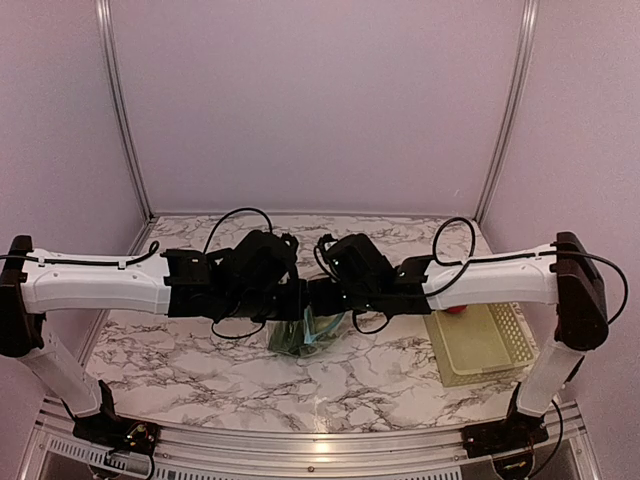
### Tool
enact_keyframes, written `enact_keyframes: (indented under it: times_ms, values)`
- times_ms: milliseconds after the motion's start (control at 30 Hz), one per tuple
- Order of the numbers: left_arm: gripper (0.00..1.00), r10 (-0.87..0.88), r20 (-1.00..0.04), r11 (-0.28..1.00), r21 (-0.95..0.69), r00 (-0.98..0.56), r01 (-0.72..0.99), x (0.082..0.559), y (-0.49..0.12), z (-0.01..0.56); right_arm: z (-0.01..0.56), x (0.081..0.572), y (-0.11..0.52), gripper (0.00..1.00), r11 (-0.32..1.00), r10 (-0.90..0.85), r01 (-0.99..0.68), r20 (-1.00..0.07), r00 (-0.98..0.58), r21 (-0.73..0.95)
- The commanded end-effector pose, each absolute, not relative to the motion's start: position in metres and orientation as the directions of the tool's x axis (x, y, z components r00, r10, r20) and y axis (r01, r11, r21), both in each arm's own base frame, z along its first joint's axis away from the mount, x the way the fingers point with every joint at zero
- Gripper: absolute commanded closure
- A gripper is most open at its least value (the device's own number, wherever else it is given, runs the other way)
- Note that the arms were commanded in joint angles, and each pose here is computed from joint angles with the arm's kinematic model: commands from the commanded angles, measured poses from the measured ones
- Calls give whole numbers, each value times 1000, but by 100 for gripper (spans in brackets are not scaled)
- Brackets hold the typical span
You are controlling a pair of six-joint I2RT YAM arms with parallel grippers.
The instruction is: Open the zip-top bag and remove the fake food
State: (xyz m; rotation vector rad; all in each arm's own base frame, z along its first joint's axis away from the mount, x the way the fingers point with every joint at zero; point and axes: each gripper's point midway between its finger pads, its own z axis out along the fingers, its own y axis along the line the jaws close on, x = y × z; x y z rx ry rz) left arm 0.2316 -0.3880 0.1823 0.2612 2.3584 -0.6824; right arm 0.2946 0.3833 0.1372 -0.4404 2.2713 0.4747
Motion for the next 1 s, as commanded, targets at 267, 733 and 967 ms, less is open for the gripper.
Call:
enact_keyframes:
  times_ms: [267, 733, 967]
  values:
    - [100, -102, -648, 853, -447, -755, 268, 266, -379, 185, 163, 278, 372, 59, 855, -134, -463, -766, -629, 231]
    - [100, -121, -622, 846, -472, -774, 248, 285, -372, 176, 202, 262, 352, 59, 840, -85, -467, -784, -615, 275]
    - [100, -118, -614, 826, -497, -780, 267, 283, -378, 180, 215, 257, 308, 58, 872, -21, -391, -774, -633, 296]
